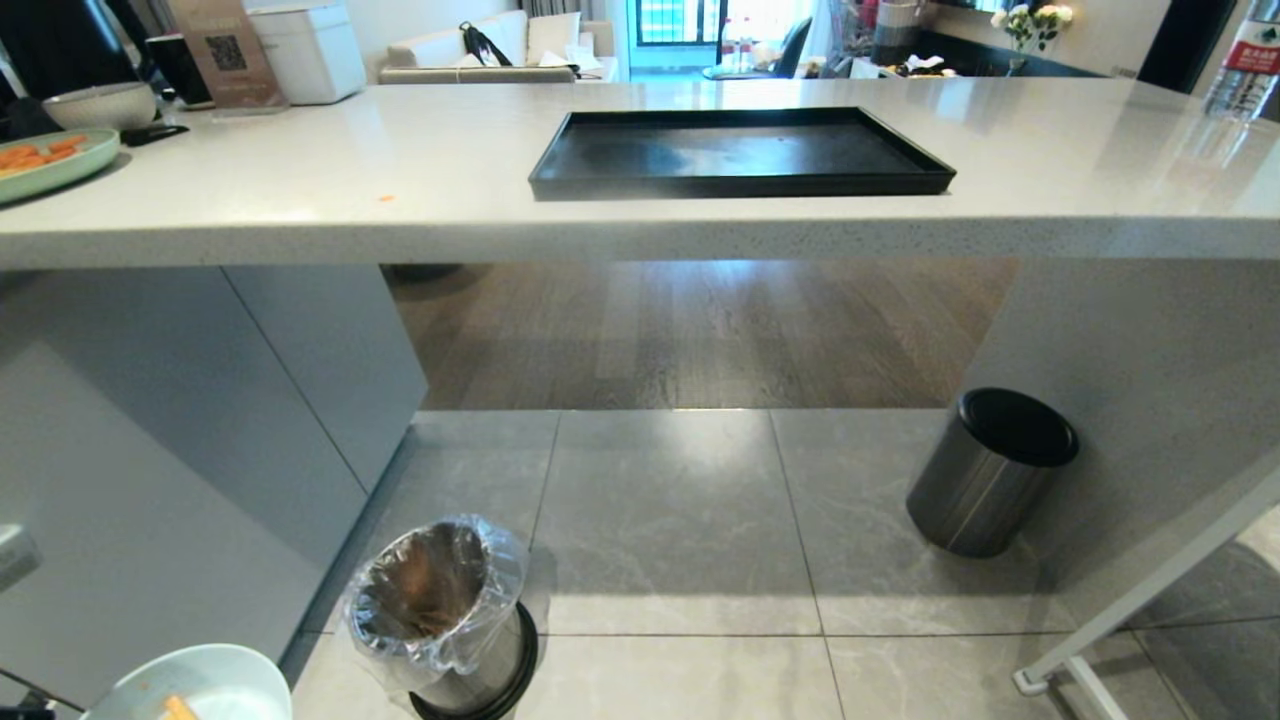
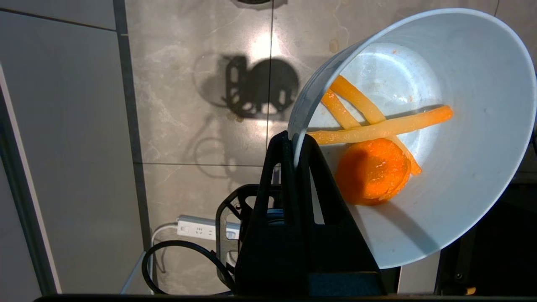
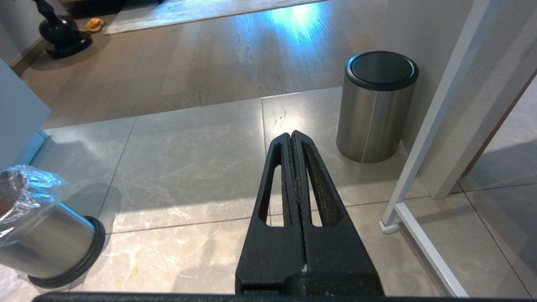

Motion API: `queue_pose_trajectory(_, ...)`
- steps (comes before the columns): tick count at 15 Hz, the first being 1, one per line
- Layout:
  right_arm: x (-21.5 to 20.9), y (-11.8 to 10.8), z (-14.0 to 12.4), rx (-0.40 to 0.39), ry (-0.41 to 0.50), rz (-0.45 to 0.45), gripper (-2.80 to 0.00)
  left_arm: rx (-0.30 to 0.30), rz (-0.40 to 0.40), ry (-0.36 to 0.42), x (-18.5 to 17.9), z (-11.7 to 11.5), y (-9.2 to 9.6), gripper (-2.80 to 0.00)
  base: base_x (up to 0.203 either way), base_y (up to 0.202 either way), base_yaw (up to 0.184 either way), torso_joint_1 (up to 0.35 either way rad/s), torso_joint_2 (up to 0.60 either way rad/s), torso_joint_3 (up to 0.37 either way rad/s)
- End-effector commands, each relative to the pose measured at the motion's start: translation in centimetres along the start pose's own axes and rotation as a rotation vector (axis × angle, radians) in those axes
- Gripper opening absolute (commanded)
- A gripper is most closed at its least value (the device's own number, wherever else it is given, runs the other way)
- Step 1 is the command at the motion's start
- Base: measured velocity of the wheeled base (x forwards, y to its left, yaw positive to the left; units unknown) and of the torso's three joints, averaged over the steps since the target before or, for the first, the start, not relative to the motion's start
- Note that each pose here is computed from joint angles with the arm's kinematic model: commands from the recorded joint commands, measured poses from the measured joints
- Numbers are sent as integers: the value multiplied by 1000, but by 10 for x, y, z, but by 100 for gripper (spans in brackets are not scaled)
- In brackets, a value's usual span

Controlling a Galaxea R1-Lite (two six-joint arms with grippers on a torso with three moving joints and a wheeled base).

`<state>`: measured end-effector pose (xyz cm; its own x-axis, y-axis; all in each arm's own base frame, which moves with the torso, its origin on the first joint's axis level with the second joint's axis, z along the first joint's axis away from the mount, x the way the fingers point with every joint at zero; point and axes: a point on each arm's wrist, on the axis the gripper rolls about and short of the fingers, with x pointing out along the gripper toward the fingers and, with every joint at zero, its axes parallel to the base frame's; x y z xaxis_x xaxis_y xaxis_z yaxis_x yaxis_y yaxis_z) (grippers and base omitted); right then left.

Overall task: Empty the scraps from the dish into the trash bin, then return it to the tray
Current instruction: Move the bowl over the trash can

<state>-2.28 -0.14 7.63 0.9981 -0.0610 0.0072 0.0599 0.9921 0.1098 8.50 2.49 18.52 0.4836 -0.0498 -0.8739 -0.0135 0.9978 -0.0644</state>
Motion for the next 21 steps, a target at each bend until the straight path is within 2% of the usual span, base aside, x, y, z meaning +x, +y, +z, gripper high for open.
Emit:
queue_pose_trajectory(1, 0, 0, 0, 1, 1, 0, -280, -1, -3, 6, 0, 0, 0, -280, 0, 0, 0, 0, 0, 0)
queue_pose_trajectory(3, 0, 0, 0, 1, 1, 0, -280, -1, -6, 5, 1, 0, 0, -280, -3, -3, 54, 1, 1, 2)
queue_pose_trajectory(16, 0, 0, 0, 1, 1, 0, -280, -12, -4, 9, 1, 0, 1, -280, -1, -8, 171, 2, 1, 3)
queue_pose_trajectory(21, 0, 0, 0, 1, 0, 0, -280, -12, -2, 9, 1, 0, 1, -280, 0, 0, 18, 1, 0, 0)
